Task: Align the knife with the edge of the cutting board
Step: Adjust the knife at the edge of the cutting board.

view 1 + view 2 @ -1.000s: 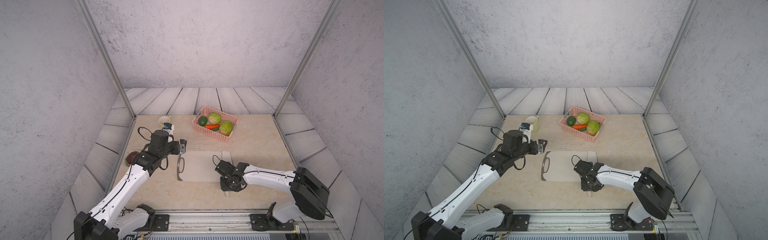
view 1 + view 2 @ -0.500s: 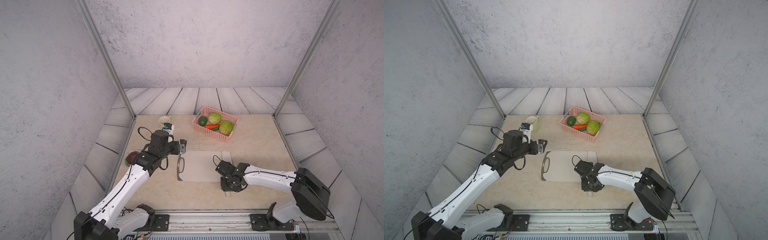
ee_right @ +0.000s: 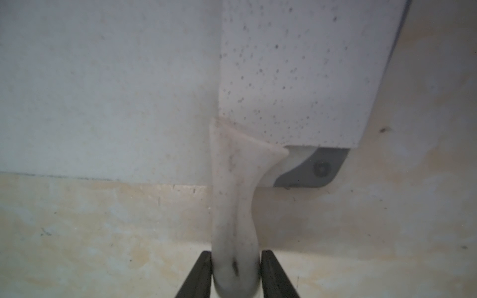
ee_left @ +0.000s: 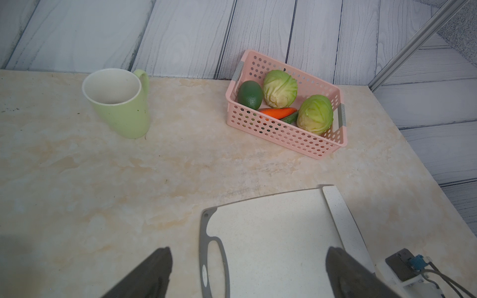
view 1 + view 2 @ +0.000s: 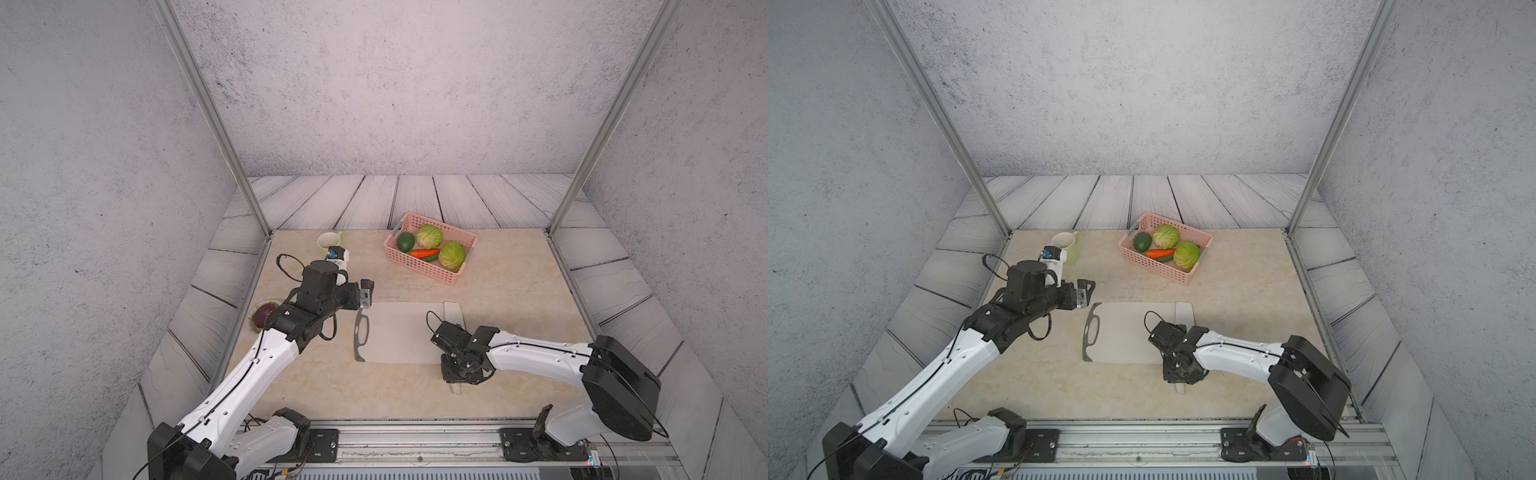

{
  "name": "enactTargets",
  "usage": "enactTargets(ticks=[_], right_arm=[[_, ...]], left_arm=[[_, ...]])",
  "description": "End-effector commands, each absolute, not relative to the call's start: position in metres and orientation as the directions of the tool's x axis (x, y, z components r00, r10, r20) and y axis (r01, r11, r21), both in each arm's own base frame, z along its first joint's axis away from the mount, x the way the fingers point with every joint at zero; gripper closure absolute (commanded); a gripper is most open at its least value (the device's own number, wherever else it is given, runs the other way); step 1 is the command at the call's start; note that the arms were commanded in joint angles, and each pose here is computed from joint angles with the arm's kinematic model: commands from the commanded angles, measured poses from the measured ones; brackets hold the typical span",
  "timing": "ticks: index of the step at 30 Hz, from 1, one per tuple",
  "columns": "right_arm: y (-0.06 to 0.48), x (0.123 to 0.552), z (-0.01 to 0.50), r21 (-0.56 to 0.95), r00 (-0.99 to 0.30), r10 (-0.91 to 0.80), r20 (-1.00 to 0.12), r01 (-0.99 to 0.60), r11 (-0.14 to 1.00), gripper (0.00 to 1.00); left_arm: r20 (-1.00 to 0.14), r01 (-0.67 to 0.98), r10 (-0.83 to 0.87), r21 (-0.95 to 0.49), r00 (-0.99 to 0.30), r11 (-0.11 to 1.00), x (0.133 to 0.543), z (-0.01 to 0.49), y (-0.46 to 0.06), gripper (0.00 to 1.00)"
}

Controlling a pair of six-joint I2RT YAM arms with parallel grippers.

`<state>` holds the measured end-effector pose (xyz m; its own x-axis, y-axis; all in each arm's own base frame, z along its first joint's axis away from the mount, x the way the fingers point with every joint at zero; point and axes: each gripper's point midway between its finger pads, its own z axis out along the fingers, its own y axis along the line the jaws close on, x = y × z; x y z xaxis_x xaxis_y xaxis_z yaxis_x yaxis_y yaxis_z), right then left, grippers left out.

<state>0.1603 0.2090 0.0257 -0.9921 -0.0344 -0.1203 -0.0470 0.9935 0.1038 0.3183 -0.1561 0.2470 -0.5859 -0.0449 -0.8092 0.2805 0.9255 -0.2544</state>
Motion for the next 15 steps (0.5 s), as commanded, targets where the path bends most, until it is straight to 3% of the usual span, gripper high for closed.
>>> enactTargets(ticks=[1,15], right_arm=[[0.2055,0.1573,0.0207,0.087,-0.993,-0.03,-0.111,-0.039,0.995,0.64],[0.2042,0.1571,0.0217,0.086,-0.993,-0.028,-0.116,-0.038,0.996,0.64]], left_arm=[[-0.83,0.295,-0.043,-0.246,-0.556,0.923,0.318,0.2626,-0.1571,0.02],[-0.829,0.295,-0.042,-0.245,-0.558,0.923,0.3183,0.2619,-0.1576,0.02]])
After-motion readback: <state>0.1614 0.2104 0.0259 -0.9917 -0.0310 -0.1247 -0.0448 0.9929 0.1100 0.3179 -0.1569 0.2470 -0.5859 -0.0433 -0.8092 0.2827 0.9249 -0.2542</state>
